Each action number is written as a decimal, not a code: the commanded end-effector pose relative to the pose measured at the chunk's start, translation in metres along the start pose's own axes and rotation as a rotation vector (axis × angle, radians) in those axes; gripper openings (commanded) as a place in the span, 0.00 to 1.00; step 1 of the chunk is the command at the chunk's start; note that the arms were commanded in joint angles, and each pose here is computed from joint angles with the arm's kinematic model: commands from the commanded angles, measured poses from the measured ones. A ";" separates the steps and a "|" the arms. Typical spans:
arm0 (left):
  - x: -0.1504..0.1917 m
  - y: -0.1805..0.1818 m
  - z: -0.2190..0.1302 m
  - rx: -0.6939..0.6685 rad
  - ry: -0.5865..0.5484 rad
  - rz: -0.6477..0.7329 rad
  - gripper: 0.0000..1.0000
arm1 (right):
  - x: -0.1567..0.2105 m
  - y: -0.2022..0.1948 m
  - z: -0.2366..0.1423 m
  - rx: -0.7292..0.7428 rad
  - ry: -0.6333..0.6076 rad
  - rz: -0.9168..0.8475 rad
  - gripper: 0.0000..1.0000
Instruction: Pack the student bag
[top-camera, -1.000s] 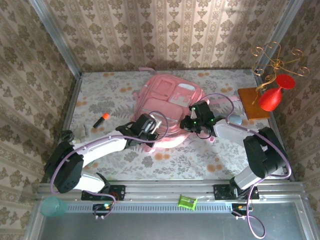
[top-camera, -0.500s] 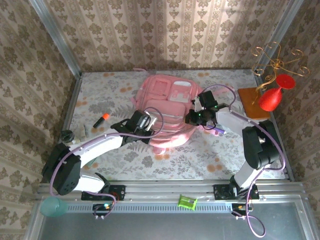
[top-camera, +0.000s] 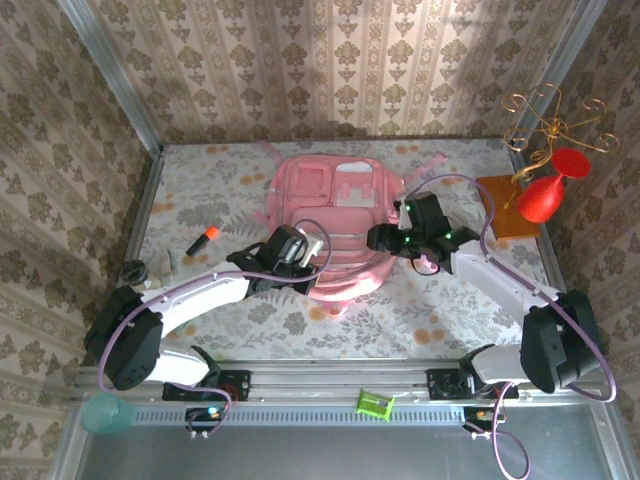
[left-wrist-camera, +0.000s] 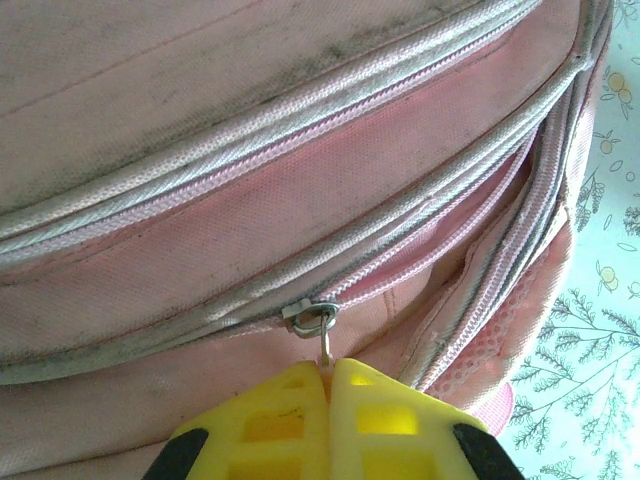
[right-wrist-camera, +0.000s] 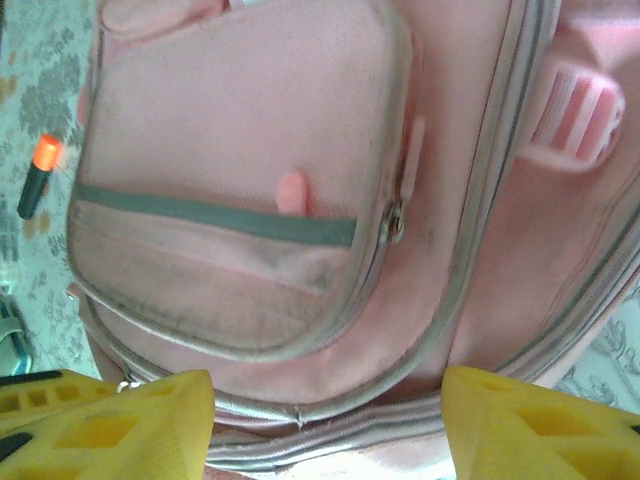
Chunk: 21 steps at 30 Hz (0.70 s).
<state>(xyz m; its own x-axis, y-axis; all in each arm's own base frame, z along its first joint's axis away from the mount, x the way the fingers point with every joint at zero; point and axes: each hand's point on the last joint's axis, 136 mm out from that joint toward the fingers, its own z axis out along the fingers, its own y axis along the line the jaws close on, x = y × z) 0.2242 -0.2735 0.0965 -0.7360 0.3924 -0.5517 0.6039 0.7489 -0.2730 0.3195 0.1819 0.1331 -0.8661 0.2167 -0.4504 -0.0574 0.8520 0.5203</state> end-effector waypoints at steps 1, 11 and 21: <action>-0.003 -0.015 0.000 0.057 -0.008 0.004 0.00 | 0.013 -0.006 0.011 0.033 -0.018 0.082 0.63; 0.001 -0.018 0.001 0.063 -0.001 0.023 0.00 | 0.030 0.006 0.051 -0.052 0.043 0.131 0.62; 0.012 0.012 -0.007 -0.124 0.030 0.038 0.00 | 0.011 -0.010 0.043 0.010 -0.042 0.122 0.00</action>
<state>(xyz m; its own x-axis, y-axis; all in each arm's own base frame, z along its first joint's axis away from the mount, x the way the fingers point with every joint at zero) 0.2227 -0.2740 0.0944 -0.7217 0.4059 -0.5607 0.6092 0.7571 -0.2361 0.3142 0.2084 0.0685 -0.8998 0.3116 -0.3055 0.0835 0.8101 0.5803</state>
